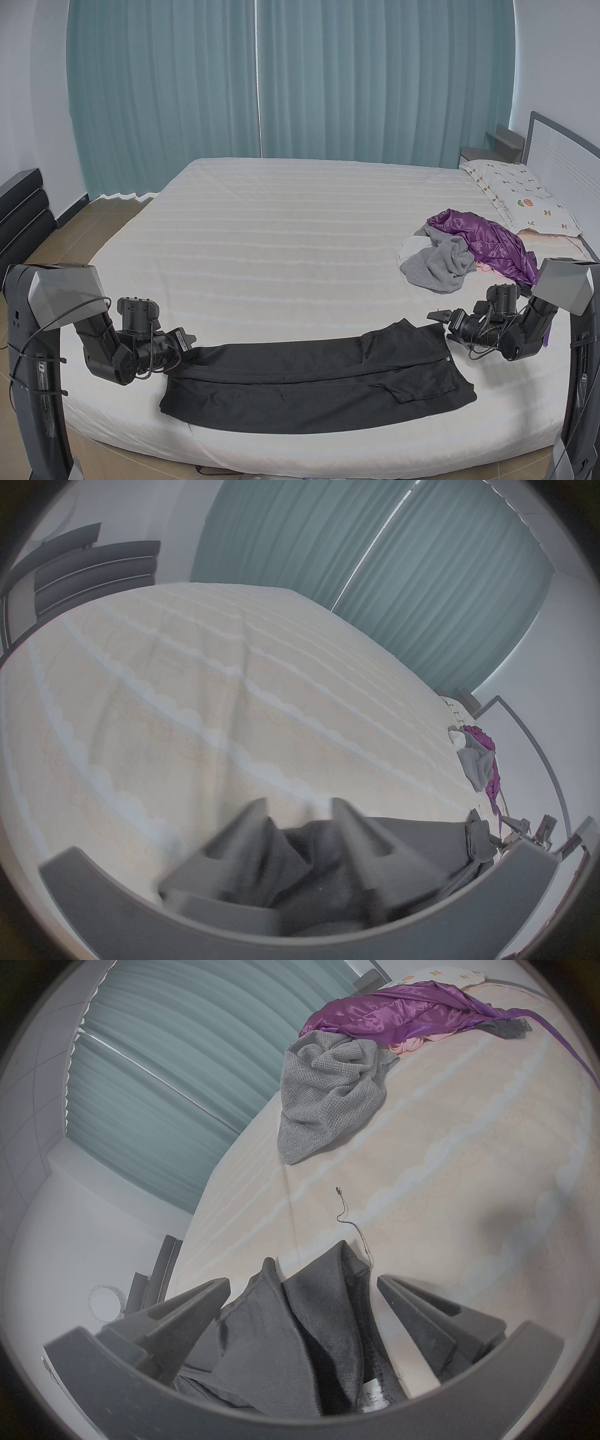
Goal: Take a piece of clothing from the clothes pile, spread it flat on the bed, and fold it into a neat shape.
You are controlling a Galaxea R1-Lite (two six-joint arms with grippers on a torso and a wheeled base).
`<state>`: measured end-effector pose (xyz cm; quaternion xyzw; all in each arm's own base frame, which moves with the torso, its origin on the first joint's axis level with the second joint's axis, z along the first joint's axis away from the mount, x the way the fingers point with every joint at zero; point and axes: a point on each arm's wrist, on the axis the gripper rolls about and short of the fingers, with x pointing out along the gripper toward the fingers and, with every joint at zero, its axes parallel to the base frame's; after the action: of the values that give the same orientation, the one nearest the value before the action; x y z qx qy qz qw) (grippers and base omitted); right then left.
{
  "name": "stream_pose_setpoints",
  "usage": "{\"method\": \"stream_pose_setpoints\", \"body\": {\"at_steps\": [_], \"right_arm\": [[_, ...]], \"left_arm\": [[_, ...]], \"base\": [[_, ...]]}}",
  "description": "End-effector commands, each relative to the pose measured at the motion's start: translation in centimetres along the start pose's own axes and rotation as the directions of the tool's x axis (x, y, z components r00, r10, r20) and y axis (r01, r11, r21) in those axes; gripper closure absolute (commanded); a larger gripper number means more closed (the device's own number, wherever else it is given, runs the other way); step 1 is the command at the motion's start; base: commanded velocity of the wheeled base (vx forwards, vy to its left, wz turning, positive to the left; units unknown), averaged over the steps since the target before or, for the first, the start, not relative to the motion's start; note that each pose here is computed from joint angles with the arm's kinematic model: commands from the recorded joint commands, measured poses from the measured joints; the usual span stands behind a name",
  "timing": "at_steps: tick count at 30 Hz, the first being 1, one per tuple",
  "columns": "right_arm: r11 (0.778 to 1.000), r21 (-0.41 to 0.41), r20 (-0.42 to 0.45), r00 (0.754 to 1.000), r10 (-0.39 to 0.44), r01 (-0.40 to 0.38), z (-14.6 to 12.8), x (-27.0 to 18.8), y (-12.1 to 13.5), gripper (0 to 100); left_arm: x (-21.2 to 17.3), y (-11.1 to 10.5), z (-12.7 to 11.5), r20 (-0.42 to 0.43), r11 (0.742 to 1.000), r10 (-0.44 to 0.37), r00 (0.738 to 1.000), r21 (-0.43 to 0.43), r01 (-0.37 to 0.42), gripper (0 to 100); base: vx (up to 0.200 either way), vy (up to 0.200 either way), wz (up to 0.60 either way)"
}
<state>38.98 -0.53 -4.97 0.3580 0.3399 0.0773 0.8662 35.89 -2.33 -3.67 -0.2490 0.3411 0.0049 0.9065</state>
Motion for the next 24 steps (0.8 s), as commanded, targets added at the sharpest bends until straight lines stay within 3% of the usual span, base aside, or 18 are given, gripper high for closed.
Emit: {"method": "stream_pose_setpoints", "body": {"at_steps": [1,12,18,19,24], "right_arm": [[1.000,0.001,-0.006,1.000,-0.002,0.002,-0.2,0.1,-0.1,0],[1.000,0.003,-0.006,1.000,-0.002,0.002,-0.2,0.1,-0.1,0],[1.000,0.005,-0.006,1.000,-0.002,0.002,-0.2,0.1,-0.1,0],[1.000,0.005,-0.006,1.000,-0.002,0.002,-0.2,0.1,-0.1,0],[1.000,0.005,-0.007,1.000,-0.003,0.003,-0.3,0.0,-0.1,0]], "left_arm": [[0.0,0.7,0.4,0.012,1.000,0.017,1.000,-0.014,-0.017,100],[-0.9,2.2,2.2,0.091,0.995,0.082,0.992,-0.060,-0.077,100],[-1.1,2.8,2.0,0.077,0.993,0.095,0.992,-0.072,-0.090,100],[-1.1,2.8,2.0,0.077,0.993,0.095,0.992,-0.072,-0.090,0],[-0.9,2.6,1.7,0.046,0.995,0.056,0.997,-0.085,-0.052,0]], "base": [[0.000,0.000,0.00],[0.000,0.000,0.00],[0.000,0.000,0.00],[0.000,0.000,0.00],[0.000,0.000,0.00]]}}
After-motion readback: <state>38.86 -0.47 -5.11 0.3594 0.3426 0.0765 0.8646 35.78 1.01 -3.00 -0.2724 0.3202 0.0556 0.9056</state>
